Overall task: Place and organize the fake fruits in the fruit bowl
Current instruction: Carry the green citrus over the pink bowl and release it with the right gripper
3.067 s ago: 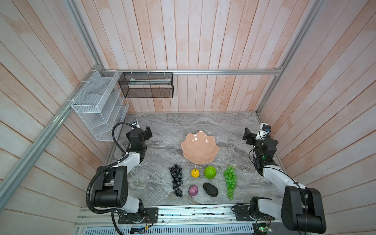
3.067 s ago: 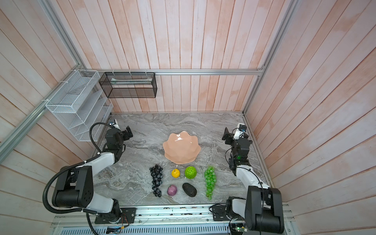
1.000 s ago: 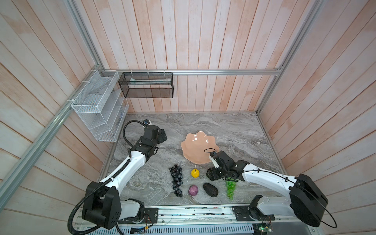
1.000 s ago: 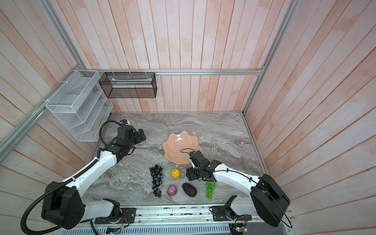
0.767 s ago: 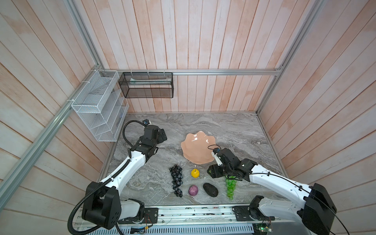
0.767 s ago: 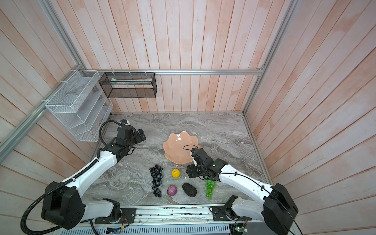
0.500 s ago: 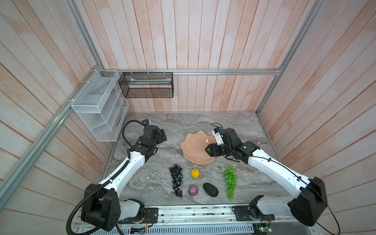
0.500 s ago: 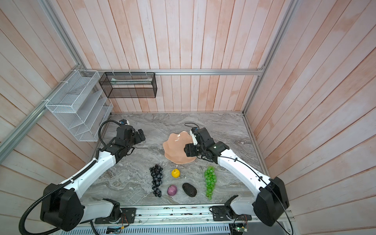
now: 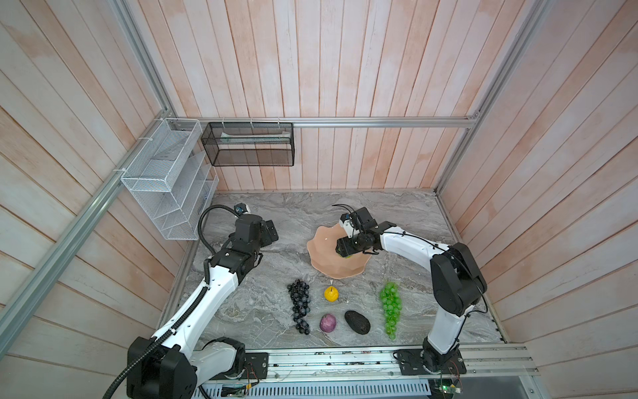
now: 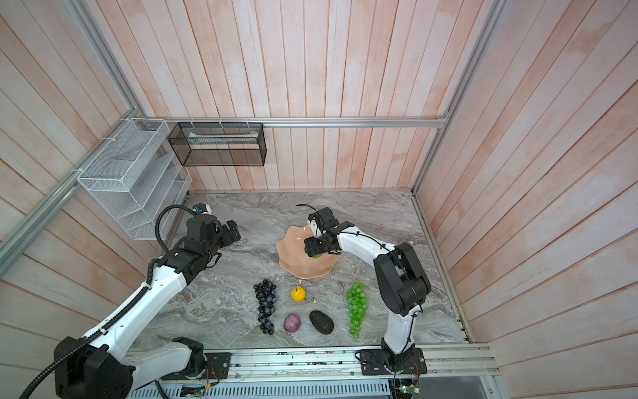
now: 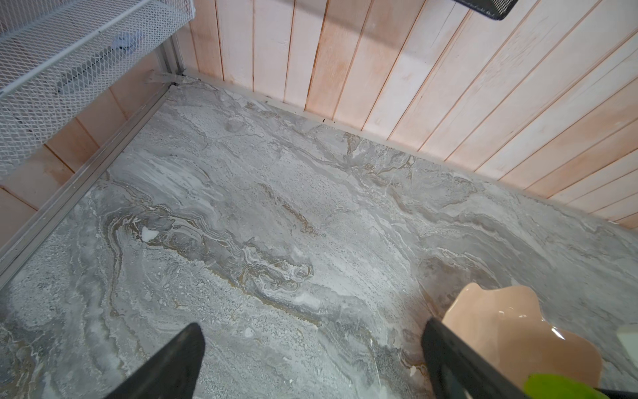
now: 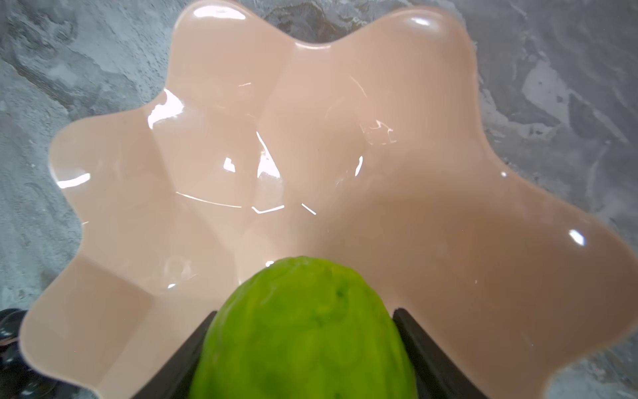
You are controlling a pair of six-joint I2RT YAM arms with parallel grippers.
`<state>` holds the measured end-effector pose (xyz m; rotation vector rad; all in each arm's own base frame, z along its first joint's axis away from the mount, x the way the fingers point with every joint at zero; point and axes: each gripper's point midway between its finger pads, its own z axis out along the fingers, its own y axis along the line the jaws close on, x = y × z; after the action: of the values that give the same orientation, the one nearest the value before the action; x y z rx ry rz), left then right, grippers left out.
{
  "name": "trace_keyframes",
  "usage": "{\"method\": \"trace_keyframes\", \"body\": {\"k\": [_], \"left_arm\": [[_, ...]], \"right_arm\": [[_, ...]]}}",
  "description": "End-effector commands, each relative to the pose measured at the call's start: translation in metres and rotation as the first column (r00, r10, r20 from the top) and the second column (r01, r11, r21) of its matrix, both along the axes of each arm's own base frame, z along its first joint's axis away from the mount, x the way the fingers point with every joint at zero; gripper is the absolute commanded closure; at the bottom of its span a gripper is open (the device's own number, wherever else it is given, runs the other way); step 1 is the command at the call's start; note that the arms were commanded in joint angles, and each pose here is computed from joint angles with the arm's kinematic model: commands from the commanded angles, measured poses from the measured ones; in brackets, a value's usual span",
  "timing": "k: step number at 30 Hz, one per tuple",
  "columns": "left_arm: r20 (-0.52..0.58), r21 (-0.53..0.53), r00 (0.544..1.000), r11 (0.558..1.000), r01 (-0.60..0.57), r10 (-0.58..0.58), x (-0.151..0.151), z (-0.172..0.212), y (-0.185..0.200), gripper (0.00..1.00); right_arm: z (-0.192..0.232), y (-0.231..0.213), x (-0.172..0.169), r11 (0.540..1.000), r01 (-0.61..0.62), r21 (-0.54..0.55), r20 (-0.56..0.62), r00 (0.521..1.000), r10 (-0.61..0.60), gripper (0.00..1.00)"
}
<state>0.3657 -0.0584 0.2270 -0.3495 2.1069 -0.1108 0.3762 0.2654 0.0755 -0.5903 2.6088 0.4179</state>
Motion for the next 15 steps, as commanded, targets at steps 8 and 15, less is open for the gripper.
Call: {"method": "trace_keyframes", "body": {"k": [8,15], "left_arm": [[-0.007,0.012,1.000,1.000,0.014,-0.014,-0.005,-0.003,0.000,0.00],[-0.018,0.013,1.000,1.000,0.012,-0.012,-0.006,-0.003,0.001,0.00]], "right_arm": [[-0.010,0.009,0.031,0.999,-0.017,-0.051,0.069,0.997,0.021,0.43],[-0.019,0.016,0.032,0.999,-0.033,-0.037,0.045,0.998,0.035,0.38]]}}
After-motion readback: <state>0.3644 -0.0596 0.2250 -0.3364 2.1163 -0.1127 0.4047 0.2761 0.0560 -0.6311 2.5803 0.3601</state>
